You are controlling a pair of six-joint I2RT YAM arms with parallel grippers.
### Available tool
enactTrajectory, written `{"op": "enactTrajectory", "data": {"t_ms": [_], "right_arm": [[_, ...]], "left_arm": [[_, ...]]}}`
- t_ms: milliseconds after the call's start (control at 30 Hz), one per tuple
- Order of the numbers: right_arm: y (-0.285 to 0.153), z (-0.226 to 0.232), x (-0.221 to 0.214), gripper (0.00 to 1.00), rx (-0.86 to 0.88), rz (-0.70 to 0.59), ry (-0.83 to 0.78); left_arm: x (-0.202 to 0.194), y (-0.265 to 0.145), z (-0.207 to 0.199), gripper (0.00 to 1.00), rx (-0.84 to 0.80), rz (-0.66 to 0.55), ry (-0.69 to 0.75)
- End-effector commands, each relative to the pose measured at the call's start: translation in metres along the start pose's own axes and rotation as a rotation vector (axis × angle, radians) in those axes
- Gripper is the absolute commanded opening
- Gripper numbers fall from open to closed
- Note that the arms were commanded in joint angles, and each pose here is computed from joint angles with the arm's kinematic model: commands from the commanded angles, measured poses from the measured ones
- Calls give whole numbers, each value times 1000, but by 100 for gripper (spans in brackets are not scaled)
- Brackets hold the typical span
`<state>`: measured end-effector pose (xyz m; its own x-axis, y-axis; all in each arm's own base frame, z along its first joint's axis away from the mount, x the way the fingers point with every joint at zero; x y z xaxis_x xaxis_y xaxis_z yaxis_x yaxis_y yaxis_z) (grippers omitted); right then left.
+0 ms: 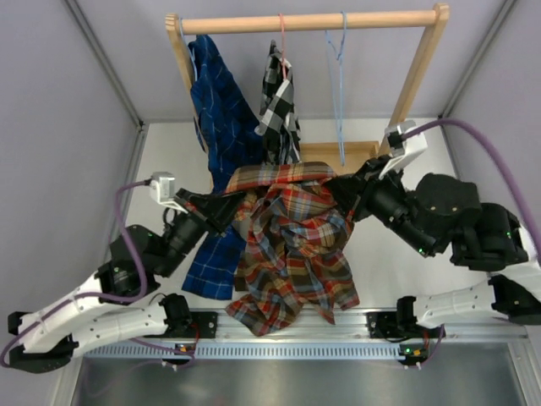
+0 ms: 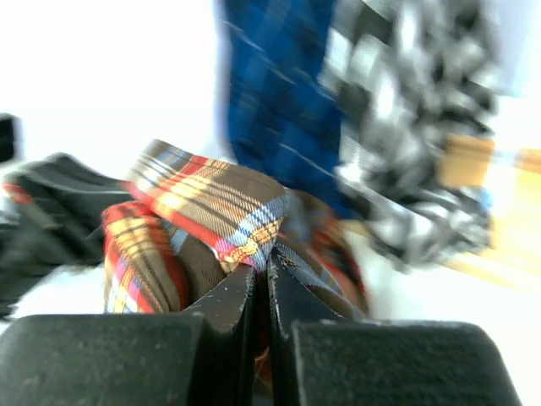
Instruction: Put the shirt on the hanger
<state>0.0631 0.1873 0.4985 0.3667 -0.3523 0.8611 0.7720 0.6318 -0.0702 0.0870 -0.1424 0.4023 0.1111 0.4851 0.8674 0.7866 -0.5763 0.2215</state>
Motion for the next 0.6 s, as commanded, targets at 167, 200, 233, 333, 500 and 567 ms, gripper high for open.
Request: {"op": "enactTrajectory", "data": {"t_ms": [167,200,233,333,500,567], "right_arm": [[-21,-125,-115,0,-424,260,-135],[-25,-134,-125,0,-435,281,-134],[-28,-148,-144,0,-471,324,-149],[-40,-165,-160,0,-482,372,-152],[-42,-171,-173,0,-491,415,-170],[-39,-173,-175,0,-506,420,-192]], "left_arm": [[-170,20,11,0,-108,407,-116],[-179,19,13,0,-99,424,-132],[-183,19,13,0,-104,420,-140],[-198,16,22,0,-55,483,-107],[-198,19,29,12,22,521,12],[-193,24,24,20,-6,518,49]]}}
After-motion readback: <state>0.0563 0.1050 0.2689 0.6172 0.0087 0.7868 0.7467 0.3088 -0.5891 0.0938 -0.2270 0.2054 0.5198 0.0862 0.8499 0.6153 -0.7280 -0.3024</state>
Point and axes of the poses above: each gripper's point midway between its finger pads, its own y axis out along the fingers, its own z axis along the line the jaws close on, x = y × z, the point moved 10 cm from there along -y, back along the fingers, and after that the axes turned 7 degrees about y, right-handed, at the moved point
